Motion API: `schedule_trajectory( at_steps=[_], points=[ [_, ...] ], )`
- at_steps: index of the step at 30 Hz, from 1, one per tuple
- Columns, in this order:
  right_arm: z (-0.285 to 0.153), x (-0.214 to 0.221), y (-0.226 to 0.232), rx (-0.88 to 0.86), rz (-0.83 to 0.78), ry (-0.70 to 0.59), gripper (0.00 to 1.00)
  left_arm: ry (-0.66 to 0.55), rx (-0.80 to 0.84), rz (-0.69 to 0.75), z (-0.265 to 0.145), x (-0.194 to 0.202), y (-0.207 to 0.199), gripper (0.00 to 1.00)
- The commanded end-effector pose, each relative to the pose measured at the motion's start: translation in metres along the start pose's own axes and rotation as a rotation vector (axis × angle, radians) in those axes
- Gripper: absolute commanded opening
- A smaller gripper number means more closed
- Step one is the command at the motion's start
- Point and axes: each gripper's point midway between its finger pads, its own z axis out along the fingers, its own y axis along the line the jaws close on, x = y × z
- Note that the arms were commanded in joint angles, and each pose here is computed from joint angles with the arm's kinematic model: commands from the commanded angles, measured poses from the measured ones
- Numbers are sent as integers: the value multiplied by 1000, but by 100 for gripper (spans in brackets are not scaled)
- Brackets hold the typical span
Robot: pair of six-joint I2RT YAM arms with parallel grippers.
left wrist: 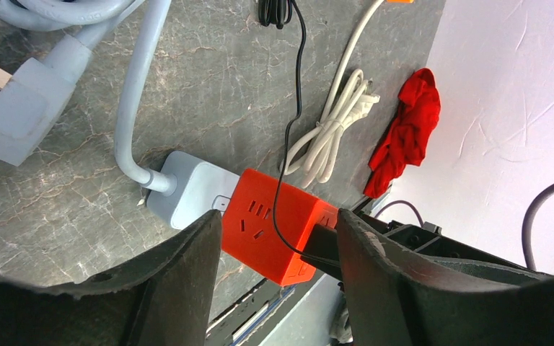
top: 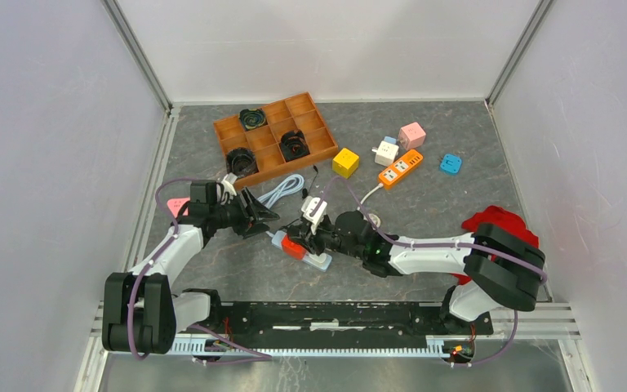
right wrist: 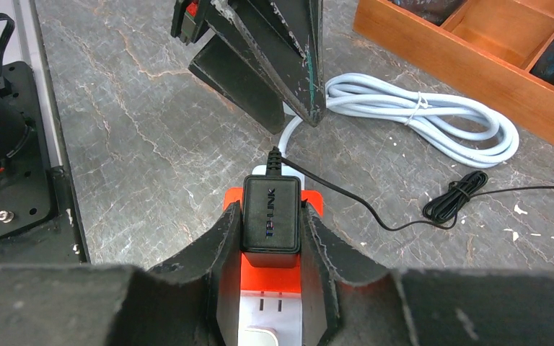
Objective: Insert the plug
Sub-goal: Insert the plug into the socket.
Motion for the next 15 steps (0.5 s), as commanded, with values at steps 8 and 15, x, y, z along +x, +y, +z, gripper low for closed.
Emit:
schedule_trajectory(
  at_steps=[8, 15],
  points=[
    [-48, 136, 6, -14, 14, 528, 13, -32, -27, 29, -4, -12, -5, 77],
    [-19, 19, 4, -11, -3, 274, 52, -95, -88, 82, -9, -29, -4, 88]
  ],
)
